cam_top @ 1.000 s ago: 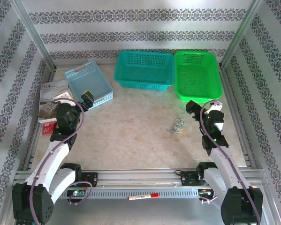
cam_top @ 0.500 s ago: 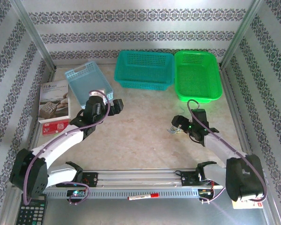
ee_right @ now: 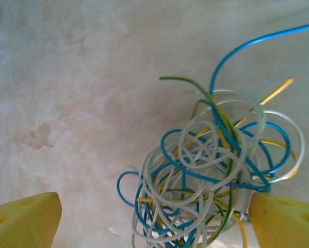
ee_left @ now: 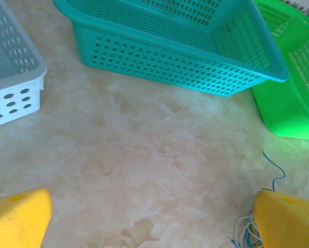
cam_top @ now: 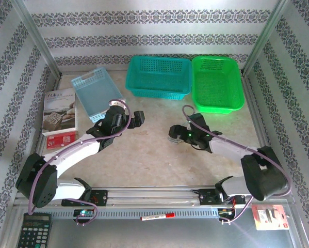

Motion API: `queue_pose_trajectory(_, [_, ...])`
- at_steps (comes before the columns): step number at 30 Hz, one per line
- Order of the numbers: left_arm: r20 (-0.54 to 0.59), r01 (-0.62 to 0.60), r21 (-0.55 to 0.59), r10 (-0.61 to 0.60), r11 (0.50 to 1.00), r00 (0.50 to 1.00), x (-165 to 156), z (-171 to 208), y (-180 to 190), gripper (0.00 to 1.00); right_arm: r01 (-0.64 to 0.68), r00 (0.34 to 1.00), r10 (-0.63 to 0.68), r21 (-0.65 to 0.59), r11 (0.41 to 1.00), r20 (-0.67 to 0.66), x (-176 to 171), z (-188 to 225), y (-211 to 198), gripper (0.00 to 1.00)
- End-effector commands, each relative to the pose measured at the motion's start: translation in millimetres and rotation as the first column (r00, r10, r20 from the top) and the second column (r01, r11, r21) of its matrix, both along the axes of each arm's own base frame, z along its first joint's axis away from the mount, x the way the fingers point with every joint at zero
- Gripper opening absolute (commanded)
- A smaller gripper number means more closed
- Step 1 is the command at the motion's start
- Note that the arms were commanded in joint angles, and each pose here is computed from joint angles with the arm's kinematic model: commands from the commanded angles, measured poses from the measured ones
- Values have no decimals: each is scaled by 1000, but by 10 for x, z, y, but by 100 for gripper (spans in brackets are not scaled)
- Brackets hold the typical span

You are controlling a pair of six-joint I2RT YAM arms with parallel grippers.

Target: Untangle the cables

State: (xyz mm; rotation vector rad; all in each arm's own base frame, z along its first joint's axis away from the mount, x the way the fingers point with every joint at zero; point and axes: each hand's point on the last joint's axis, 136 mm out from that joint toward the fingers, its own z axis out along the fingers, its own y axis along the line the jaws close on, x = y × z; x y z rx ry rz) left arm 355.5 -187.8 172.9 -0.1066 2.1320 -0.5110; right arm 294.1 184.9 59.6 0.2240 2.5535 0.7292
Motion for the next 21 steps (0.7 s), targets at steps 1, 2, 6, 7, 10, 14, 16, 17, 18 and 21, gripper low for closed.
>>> queue_pose_trajectory(1, [44, -59, -45, 61, 997, 997, 17, 187, 37, 100, -46, 998, 43, 51, 998, 53, 129, 195, 350, 93])
queue_pose_trajectory(2, [47, -76, -52, 78, 996, 996, 8, 202, 62, 100, -75, 996, 71, 58, 995, 58, 118, 231, 460, 94])
queue_pose_trajectory(6, [64, -141, -79, 146, 987, 987, -13, 249, 184, 100, -161, 984, 155, 79, 984, 83, 57, 403, 722, 94])
queue_pose_trajectory(7, [74, -138, -82, 144, 987, 987, -20, 272, 185, 100, -168, 983, 161, 76, 983, 93, 52, 453, 720, 94])
queue_pose_trajectory(10, [75, -122, -82, 128, 989, 989, -42, 296, 174, 100, -141, 983, 137, 32, 989, 119, 108, 555, 533, 94])
queue_pose_trajectory(14, [80, -69, -107, 78, 992, 994, -57, 315, 75, 100, -38, 995, 35, 34, 999, 98, 276, 540, 142, 94])
queue_pose_trajectory(16, [68, -54, -110, 61, 993, 996, -61, 303, 36, 100, -2, 997, -1, 35, 999, 78, 347, 501, -5, 95])
queue_pose_trajectory(17, [64, -46, -109, 54, 993, 997, -57, 299, 21, 100, 7, 998, -9, 33, 999, 68, 366, 481, -48, 95])
queue_pose_trajectory(18, [63, -40, -106, 47, 994, 997, -53, 301, 8, 100, 11, 998, -12, 32, 999, 54, 377, 445, -70, 94])
queue_pose_trajectory(21, [48, -21, -90, 26, 996, 999, -34, 302, -37, 100, 10, 1000, -11, 26, 1000, 24, 398, 352, -76, 95])
